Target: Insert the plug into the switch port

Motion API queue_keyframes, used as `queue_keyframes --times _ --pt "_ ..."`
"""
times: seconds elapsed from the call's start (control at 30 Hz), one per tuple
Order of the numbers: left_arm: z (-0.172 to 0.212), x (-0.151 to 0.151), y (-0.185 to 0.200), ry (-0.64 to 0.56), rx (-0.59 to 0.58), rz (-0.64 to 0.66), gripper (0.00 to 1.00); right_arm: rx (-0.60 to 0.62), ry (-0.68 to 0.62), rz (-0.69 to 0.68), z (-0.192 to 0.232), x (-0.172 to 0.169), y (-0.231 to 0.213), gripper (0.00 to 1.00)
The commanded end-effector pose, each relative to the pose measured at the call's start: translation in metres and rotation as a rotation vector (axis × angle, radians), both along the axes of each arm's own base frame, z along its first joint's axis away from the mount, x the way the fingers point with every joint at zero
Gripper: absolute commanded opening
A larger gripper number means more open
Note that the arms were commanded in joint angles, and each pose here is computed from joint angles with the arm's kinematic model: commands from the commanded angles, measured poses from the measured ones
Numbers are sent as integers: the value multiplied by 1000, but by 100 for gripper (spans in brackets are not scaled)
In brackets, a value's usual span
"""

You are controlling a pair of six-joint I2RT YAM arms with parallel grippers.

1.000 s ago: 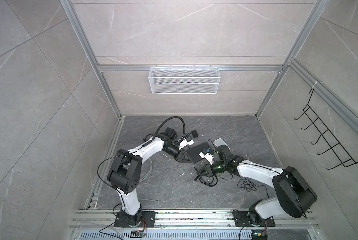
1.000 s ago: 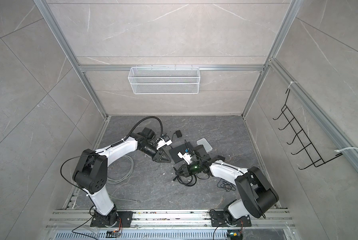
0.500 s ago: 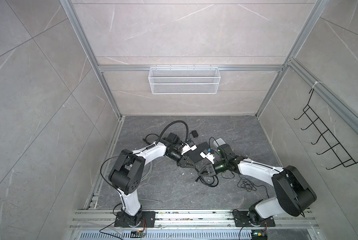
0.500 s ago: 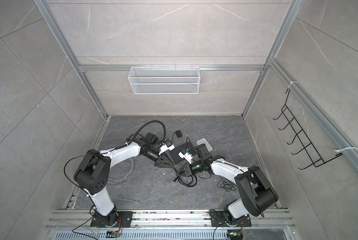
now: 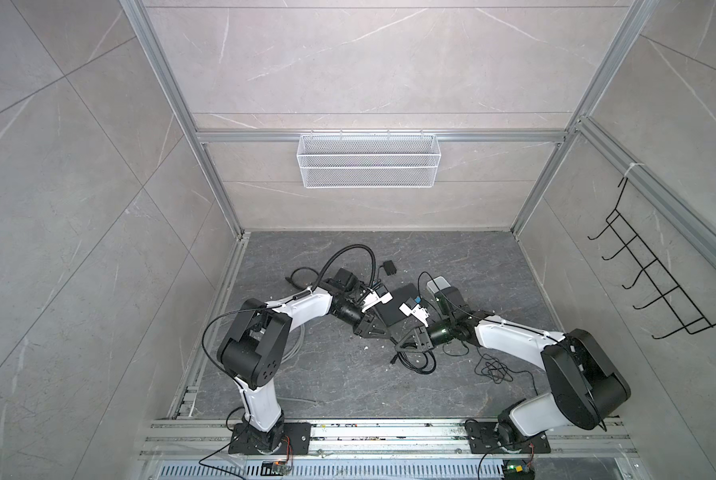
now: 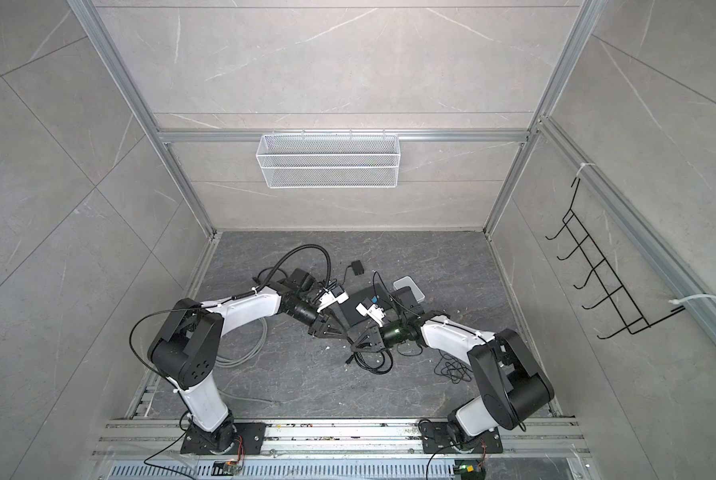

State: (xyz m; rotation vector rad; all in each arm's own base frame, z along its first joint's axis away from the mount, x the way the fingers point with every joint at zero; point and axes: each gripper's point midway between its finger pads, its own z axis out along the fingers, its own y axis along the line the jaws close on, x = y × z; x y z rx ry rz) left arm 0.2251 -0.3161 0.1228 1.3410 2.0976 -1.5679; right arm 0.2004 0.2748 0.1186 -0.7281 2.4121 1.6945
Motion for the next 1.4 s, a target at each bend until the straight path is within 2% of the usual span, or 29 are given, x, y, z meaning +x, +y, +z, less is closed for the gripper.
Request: queue_keyframes --times 0.0,0.17,0.47,0.63,0.73,0.9,1.0,1.07,1.17,1.27,1.37 --pt "11 1 -3 -12 -40 -5 36 47 -21 23 13 5 4 4" --pt "14 2 -5 6 -50 1 25 46 -15 34 12 6 5 4" --pt "13 -2 -4 44 -52 7 12 85 -23 28 20 15 8 6" --pt "11 -1 -5 65 -45 27 6 60 -14 -3 16 23 4 11" --pt "8 1 -6 88 -21 49 3 16 -23 -41 11 29 0 21" --pt "5 8 -10 143 10 96 2 -7 -46 -68 8 37 0 25" --pt "2 14 -11 165 32 141 1 -23 -52 -87 5 41 0 32" --pt "-6 21 -12 209 89 183 1 -49 -86 -115 6 44 -4 35" --pt "-19 30 -12 305 177 250 0 -167 -214 -215 7 53 -19 43" --pt "-22 33 -16 356 184 288 0 -307 -372 -330 9 63 -37 46" --pt "-25 35 -18 390 194 310 0 -397 -508 -378 9 65 -44 46"
